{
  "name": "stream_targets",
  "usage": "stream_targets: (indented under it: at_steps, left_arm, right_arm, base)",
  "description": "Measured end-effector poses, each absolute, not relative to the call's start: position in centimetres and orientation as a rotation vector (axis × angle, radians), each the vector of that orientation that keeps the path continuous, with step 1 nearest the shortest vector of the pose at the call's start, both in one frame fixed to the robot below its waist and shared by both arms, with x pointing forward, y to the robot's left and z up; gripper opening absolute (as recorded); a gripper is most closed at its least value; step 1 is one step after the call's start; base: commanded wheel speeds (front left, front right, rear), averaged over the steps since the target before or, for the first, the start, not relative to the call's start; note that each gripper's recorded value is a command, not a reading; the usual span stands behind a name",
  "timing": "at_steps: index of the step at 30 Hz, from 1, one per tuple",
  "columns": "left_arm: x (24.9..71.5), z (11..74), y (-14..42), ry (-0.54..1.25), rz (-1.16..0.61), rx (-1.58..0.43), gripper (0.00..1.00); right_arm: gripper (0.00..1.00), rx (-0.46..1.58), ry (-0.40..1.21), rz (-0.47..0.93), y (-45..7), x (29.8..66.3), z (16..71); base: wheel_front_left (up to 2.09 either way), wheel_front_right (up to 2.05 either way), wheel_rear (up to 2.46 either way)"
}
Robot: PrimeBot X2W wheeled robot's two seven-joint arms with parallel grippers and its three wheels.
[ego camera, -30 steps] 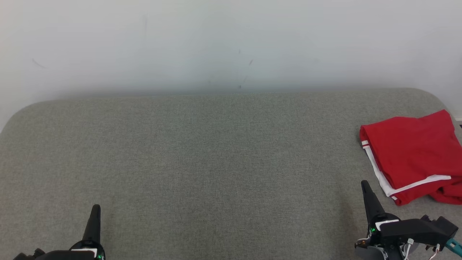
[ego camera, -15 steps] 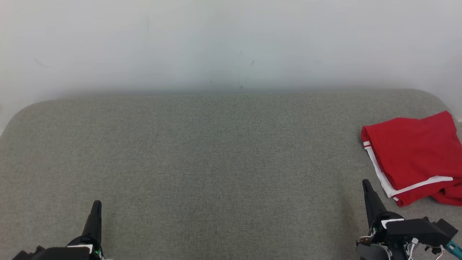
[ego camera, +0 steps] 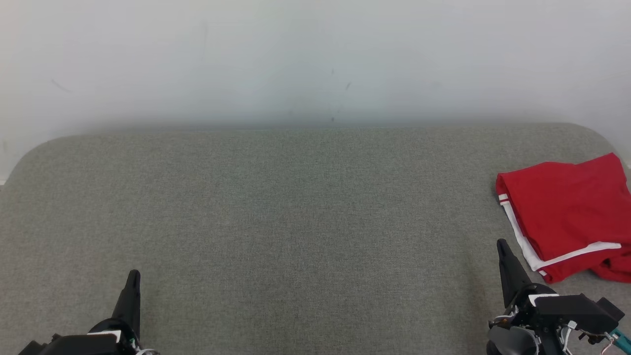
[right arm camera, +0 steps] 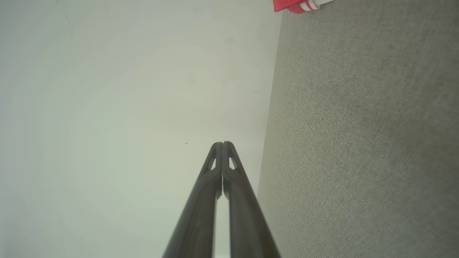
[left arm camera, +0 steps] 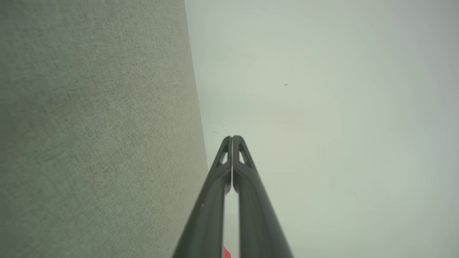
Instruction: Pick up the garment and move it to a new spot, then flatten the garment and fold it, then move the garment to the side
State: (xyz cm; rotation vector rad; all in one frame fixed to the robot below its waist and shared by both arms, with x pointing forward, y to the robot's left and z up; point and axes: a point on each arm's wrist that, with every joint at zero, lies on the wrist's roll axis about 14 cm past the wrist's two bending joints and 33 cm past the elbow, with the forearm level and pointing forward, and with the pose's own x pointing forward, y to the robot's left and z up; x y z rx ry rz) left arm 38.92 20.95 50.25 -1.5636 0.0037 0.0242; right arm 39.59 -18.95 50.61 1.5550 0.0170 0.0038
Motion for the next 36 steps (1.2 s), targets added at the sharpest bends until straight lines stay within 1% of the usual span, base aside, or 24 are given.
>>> stream_targets:
  at_steps: [36]
  left_arm:
    - [39.06, 50.46, 20.96, -0.001, 0.019, -1.576, 0.0]
  right_arm:
    - [0.0, 1.575, 0.015, 0.006, -18.95, 39.61, 50.67]
  base:
    - [0.0, 0.0, 0.0]
